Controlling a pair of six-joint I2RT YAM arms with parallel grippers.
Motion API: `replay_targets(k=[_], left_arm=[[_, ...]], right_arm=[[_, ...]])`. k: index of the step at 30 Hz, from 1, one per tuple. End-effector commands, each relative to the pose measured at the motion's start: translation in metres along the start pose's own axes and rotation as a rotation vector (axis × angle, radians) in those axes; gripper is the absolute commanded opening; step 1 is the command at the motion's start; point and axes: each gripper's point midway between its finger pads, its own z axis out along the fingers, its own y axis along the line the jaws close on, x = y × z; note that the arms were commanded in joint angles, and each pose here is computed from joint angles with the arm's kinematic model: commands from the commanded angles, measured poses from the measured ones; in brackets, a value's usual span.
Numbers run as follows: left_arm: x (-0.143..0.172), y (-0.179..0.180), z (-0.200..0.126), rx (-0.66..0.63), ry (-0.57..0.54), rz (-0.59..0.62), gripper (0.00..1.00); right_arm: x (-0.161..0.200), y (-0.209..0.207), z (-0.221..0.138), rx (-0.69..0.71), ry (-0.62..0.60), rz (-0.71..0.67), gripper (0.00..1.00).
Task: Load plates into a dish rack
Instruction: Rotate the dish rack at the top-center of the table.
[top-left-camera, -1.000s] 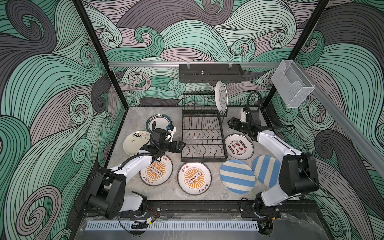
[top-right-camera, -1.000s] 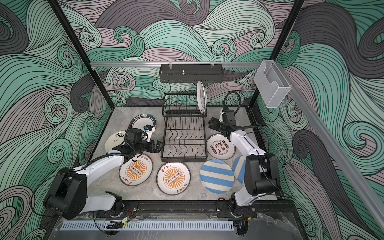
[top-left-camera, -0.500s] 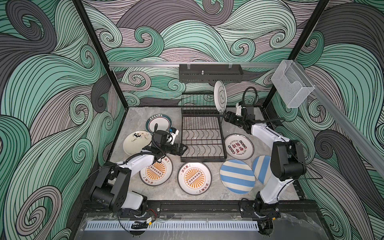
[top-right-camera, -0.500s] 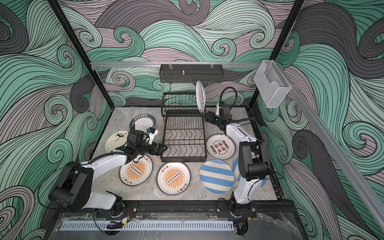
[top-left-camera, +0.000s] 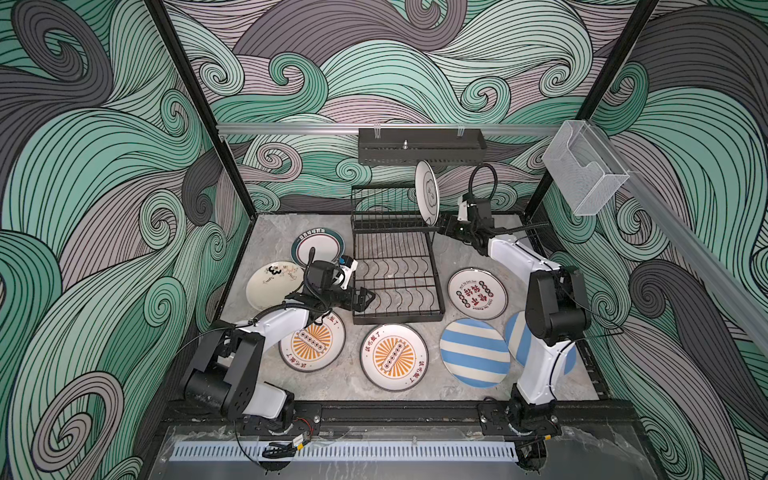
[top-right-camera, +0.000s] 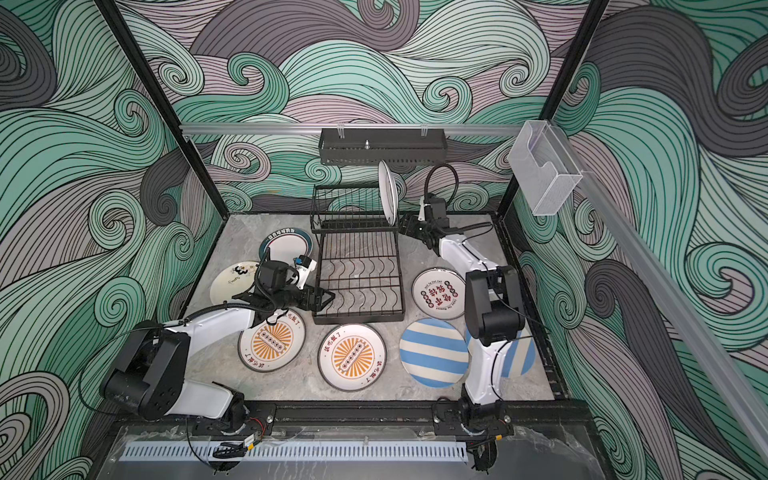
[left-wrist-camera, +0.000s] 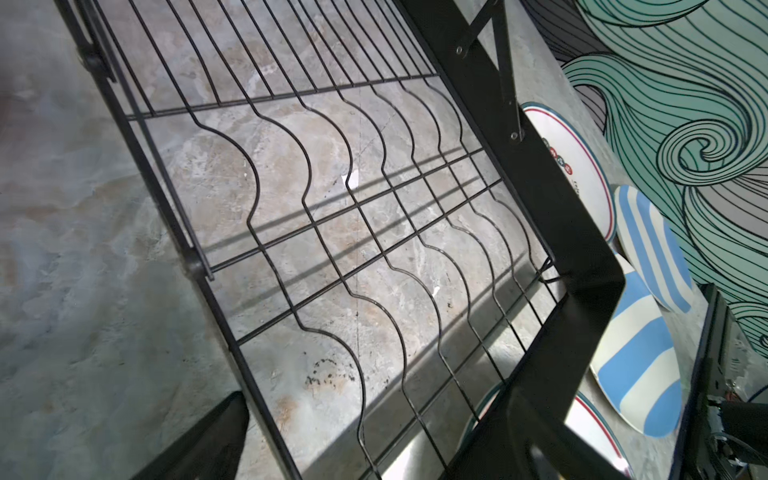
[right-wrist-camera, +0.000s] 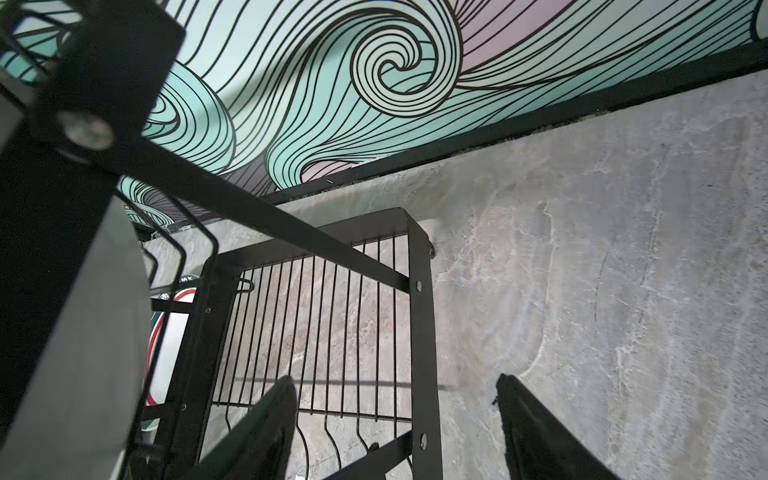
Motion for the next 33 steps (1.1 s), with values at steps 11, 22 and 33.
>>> replay_targets(k=[11,22,33], left_arm=[[-0.003,-0.001,0.003,-0.009,0.009,0.038,0.99],[-0.013,0.003,-0.013,-0.082,-0.033,0.063,0.98],[-0.008,0.003,-0.020,-0.095,-0.050,0.056,0.99]], right_arm=[[-0.016,0.012,-0.024,0.113,-0.028,-0.097,0.77],[-0.035,0.010,-0.202,0.296,-0.171,-0.216,0.76],[-0.052,0.106,-0.197,0.130,-0.242,-0.400,0.75]])
